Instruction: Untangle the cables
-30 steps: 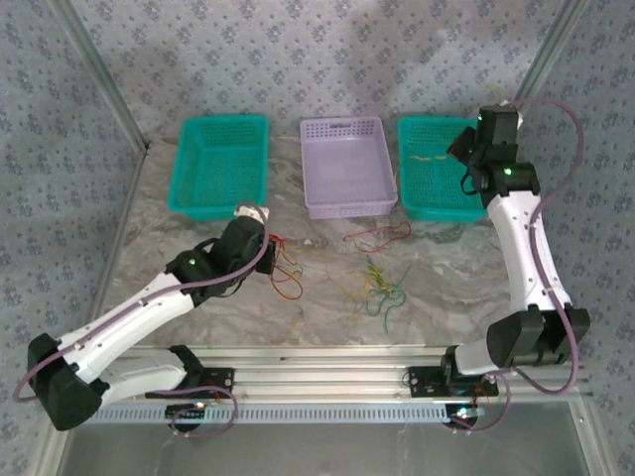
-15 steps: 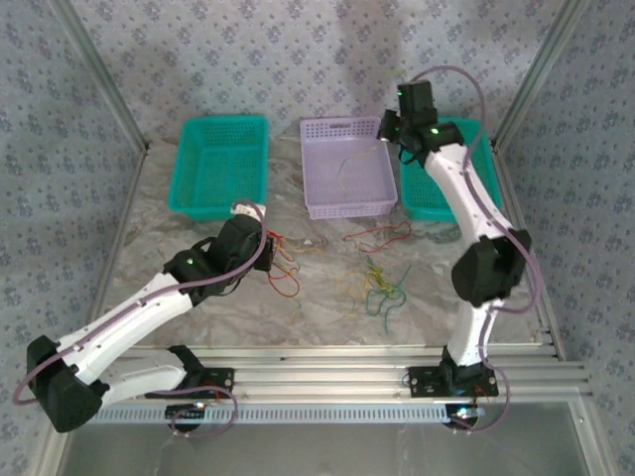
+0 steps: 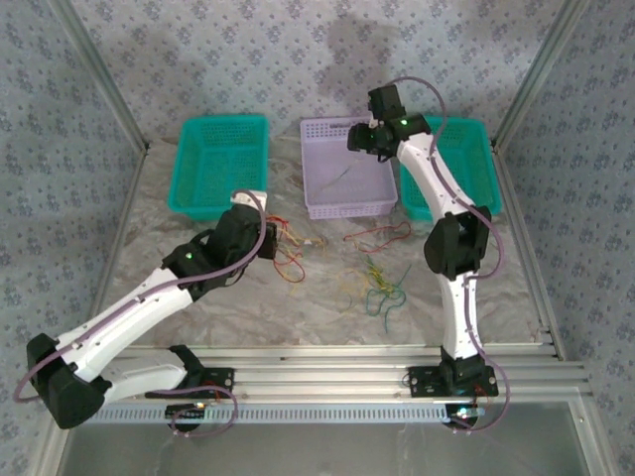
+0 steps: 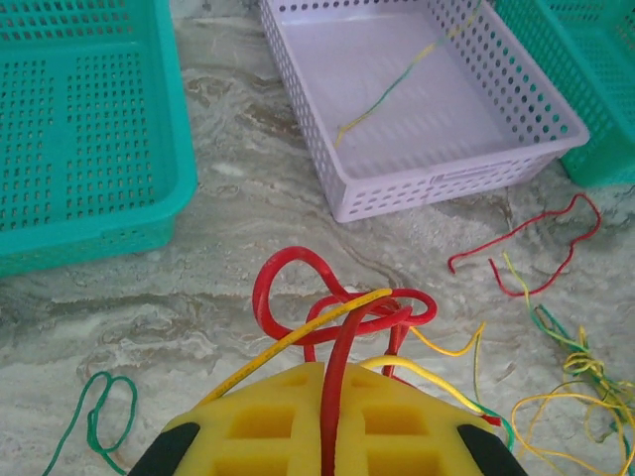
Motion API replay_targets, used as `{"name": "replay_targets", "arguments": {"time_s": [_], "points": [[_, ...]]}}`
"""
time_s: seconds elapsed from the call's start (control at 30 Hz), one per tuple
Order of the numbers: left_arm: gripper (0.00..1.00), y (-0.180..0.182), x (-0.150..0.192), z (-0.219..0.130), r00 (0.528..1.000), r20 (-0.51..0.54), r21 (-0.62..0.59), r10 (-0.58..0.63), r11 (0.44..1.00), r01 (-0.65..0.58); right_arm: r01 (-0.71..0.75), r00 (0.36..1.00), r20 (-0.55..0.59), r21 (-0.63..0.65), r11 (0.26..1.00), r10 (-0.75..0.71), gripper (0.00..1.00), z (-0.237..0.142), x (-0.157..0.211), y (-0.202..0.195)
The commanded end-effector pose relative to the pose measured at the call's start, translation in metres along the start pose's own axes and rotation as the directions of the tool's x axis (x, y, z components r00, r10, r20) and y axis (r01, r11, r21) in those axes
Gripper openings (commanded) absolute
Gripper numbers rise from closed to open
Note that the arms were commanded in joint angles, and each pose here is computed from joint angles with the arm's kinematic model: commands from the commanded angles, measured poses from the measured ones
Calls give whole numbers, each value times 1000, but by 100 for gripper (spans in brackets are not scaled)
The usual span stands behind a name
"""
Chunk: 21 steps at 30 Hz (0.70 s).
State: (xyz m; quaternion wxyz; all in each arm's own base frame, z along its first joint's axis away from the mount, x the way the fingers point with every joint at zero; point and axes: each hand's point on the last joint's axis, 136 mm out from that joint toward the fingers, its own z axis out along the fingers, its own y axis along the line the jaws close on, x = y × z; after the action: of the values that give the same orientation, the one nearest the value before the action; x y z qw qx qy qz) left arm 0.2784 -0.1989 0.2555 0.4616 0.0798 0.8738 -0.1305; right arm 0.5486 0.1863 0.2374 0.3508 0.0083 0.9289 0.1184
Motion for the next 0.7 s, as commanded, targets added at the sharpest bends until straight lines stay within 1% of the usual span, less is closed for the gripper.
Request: {"name": "replay_targets", "arguments": {"time_s": [0.0, 0.03, 0.13, 0.2, 0.27, 0.37, 0.4, 0.43, 0.5, 0.57, 0.67], "points": [[0, 1, -26, -7, 996, 80, -6, -48, 999, 49, 47, 991, 127, -80, 996, -36, 75, -71, -29, 24], [0, 1, -27, -8, 995, 84, -10, -60, 998, 61, 57, 988, 149, -94, 994, -42, 78, -82, -30, 28], [0, 3, -28, -9, 992, 87, -16, -93, 995, 94, 69, 984, 176, -143, 987, -43, 81, -115, -29, 37], [0, 5, -28, -10, 990, 87, -23, -109, 994, 111, 72, 983, 181, -179, 981, -39, 82, -136, -21, 42], [0, 5, -28, -11, 989, 82, -21, -121, 992, 123, 96, 981, 188, -257, 962, -47, 80, -156, -3, 59], [0, 6, -26, -14, 987, 82, -15, -136, 990, 138, 154, 978, 187, -369, 917, -89, 76, -184, 42, 88], [0, 7, -25, -14, 987, 84, -15, -139, 990, 141, 169, 981, 160, -407, 898, -112, 73, -188, 66, 97], [0, 8, -24, -14, 986, 84, -19, -141, 990, 143, 188, 978, 163, -446, 875, -127, 72, -195, 83, 108], [0, 9, -22, -14, 987, 79, -25, -143, 989, 146, 222, 974, 148, -515, 828, -169, 71, -205, 120, 124], [0, 10, -22, -14, 986, 79, -29, -149, 988, 152, 211, 977, 131, -551, 807, -166, 70, -209, 147, 128], [0, 14, -22, -14, 982, 89, -45, -163, 985, 168, 206, 977, 99, -650, 731, -188, 68, -222, 187, 142]]}}
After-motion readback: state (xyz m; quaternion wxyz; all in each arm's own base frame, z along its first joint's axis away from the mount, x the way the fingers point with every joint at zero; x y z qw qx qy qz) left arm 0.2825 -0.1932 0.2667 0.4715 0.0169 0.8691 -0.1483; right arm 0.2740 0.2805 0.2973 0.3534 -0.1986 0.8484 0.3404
